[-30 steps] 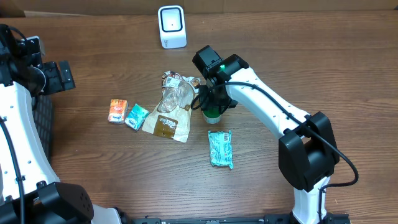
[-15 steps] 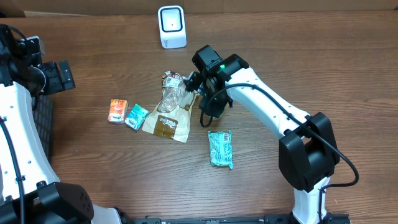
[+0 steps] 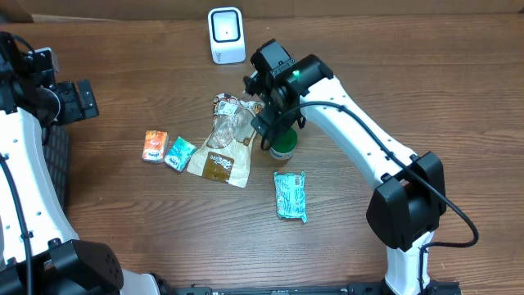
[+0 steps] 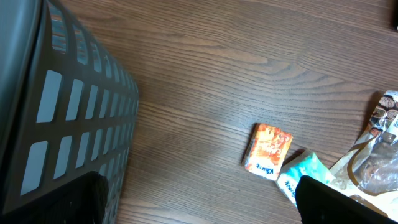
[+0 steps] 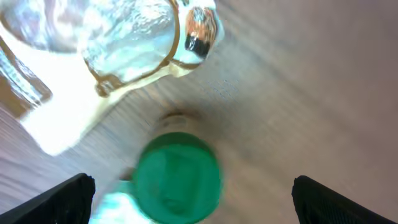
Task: Scan the item barcode
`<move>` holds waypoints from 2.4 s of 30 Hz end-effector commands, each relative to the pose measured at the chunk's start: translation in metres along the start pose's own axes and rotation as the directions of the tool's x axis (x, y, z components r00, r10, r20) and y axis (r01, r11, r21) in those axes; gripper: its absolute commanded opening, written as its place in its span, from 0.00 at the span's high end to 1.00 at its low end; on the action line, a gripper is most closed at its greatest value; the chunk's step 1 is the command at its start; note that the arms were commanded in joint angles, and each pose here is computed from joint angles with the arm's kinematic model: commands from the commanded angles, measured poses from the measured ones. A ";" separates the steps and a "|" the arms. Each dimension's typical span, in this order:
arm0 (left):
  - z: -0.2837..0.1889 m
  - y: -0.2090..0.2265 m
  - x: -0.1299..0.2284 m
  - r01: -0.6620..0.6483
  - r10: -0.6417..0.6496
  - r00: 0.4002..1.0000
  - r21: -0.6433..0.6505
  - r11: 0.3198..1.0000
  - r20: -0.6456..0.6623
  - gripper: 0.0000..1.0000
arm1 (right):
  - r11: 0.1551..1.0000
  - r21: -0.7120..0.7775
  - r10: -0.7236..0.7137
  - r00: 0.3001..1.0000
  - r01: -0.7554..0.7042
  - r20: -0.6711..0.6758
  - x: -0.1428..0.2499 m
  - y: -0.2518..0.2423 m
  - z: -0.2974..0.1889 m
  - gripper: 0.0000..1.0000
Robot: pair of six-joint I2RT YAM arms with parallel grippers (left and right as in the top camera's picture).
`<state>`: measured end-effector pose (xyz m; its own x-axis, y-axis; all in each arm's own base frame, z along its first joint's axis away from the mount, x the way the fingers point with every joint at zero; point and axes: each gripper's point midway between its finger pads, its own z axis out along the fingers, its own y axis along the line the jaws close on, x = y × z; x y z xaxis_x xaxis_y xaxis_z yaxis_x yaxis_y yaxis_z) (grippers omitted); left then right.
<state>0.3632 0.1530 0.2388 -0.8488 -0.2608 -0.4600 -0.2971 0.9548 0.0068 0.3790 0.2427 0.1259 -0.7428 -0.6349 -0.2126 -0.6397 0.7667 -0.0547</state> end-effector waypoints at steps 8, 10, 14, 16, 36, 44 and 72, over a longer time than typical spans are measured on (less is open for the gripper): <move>0.003 0.003 0.001 -0.007 0.007 1.000 -0.006 1.000 -0.007 0.00 | 0.540 -0.010 0.839 0.539 -0.842 -0.082 0.022 -0.002 0.048 0.10; 0.003 0.003 0.001 -0.007 0.007 1.000 -0.006 1.000 -0.007 0.00 | 0.539 -0.001 0.839 0.537 -0.842 -0.090 0.028 -0.001 0.056 0.13; 0.003 0.003 0.001 -0.007 0.007 1.000 -0.006 1.000 -0.007 0.00 | 0.543 0.011 0.836 0.539 -0.840 -0.101 0.032 0.000 0.057 0.29; 0.003 0.003 0.001 -0.007 0.007 1.000 -0.005 1.000 -0.008 0.01 | 0.552 0.020 0.830 0.547 -0.834 -0.110 0.036 0.001 0.057 0.30; 0.003 0.003 0.001 -0.007 0.007 1.000 -0.006 1.000 -0.007 0.00 | 0.728 -0.092 -0.681 0.732 0.680 0.016 0.023 -0.008 0.034 0.21; 0.003 0.003 0.001 -0.007 0.007 1.000 -0.006 1.000 -0.007 0.00 | 0.978 -0.061 0.203 0.979 -0.201 0.032 -0.003 -0.029 0.010 0.00; 0.003 0.003 0.001 -0.007 0.007 1.000 -0.005 1.000 -0.007 0.00 | 0.818 -0.097 0.554 0.822 -0.568 -0.133 0.034 -0.010 0.051 0.44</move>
<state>0.3633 0.1531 0.2386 -0.8489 -0.2609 -0.4596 -0.2971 0.9548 0.0068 0.3683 0.2228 0.0683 -0.9986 0.0270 -0.0451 0.0178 0.9810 0.1930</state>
